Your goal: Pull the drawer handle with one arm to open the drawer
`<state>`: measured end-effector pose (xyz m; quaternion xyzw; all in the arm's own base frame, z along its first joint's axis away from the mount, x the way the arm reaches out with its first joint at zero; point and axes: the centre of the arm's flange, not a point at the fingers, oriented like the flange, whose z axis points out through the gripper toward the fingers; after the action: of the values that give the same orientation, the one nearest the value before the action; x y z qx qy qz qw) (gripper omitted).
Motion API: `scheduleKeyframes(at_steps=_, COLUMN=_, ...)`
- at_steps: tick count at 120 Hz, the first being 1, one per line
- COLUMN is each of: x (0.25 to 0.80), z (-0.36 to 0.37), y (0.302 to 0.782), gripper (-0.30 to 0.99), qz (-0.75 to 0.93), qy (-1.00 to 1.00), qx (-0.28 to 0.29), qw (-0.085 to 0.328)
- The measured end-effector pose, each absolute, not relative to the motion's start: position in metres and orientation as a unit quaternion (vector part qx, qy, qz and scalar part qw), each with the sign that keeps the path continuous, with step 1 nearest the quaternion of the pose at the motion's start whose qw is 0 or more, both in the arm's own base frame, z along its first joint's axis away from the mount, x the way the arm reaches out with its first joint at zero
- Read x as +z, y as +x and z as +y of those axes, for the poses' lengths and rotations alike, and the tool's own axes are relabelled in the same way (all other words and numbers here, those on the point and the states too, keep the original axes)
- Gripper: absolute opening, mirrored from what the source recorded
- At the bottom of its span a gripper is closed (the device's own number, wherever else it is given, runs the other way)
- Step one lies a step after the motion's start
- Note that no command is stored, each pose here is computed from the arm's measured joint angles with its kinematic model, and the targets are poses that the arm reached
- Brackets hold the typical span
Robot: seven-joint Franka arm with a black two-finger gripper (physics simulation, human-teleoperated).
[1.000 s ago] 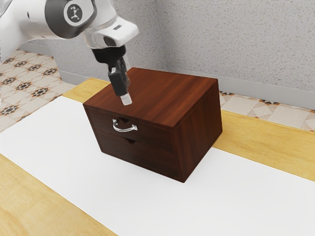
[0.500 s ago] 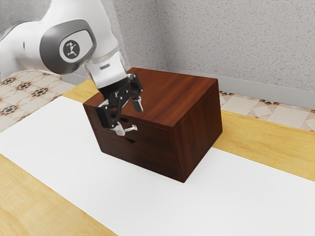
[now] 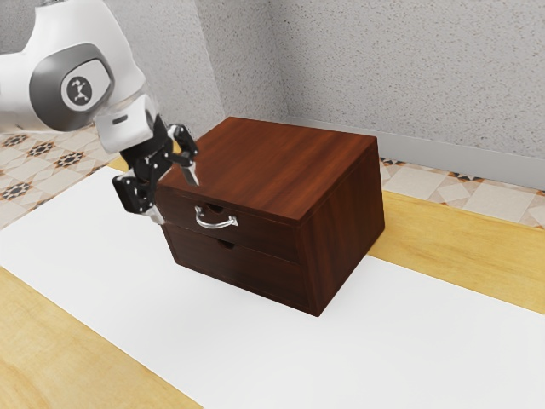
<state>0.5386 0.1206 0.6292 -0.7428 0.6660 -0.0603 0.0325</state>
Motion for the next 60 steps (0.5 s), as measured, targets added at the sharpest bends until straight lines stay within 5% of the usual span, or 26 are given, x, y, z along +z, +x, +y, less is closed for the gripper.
scheduleKeyframes(at_steps=60, x=0.614, z=0.093, y=0.527, gripper=0.69, qz=0.716, qy=-0.69, qx=-0.082, qw=0.06)
